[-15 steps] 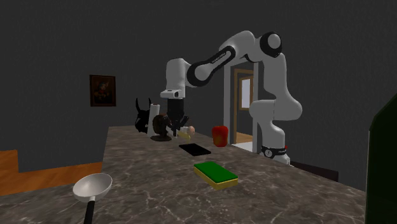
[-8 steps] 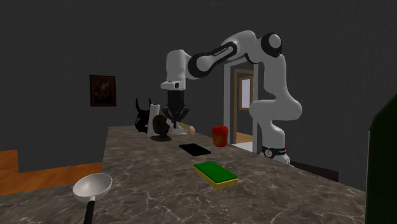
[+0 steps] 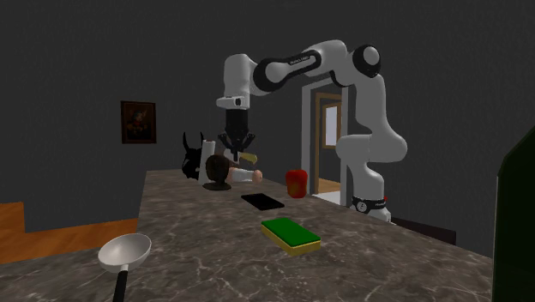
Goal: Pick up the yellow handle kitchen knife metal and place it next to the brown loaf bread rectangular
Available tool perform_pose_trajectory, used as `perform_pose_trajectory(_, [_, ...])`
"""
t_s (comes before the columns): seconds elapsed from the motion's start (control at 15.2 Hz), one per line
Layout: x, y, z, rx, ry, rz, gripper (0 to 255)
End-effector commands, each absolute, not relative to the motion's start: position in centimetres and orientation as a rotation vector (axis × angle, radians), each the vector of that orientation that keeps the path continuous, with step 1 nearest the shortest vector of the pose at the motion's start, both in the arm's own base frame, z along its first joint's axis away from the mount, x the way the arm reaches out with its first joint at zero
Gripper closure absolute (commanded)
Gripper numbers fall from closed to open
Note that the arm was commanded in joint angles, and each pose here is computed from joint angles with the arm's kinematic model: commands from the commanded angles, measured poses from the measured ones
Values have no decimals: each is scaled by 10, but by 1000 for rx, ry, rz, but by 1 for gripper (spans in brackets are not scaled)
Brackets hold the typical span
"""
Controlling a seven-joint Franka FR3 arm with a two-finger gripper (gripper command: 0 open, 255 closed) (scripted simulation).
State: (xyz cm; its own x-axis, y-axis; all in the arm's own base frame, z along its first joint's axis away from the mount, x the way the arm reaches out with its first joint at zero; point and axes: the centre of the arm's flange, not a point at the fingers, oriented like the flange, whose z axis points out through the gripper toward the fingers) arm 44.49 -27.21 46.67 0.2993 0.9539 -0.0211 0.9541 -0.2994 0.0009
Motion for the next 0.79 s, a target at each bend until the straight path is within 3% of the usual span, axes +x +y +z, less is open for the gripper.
perform_pose_trajectory(0.0, [445, -272, 478, 2522, 1852, -26, 255])
perform_pose_trajectory(0.73, [445, -272, 531, 2522, 1852, -26, 255])
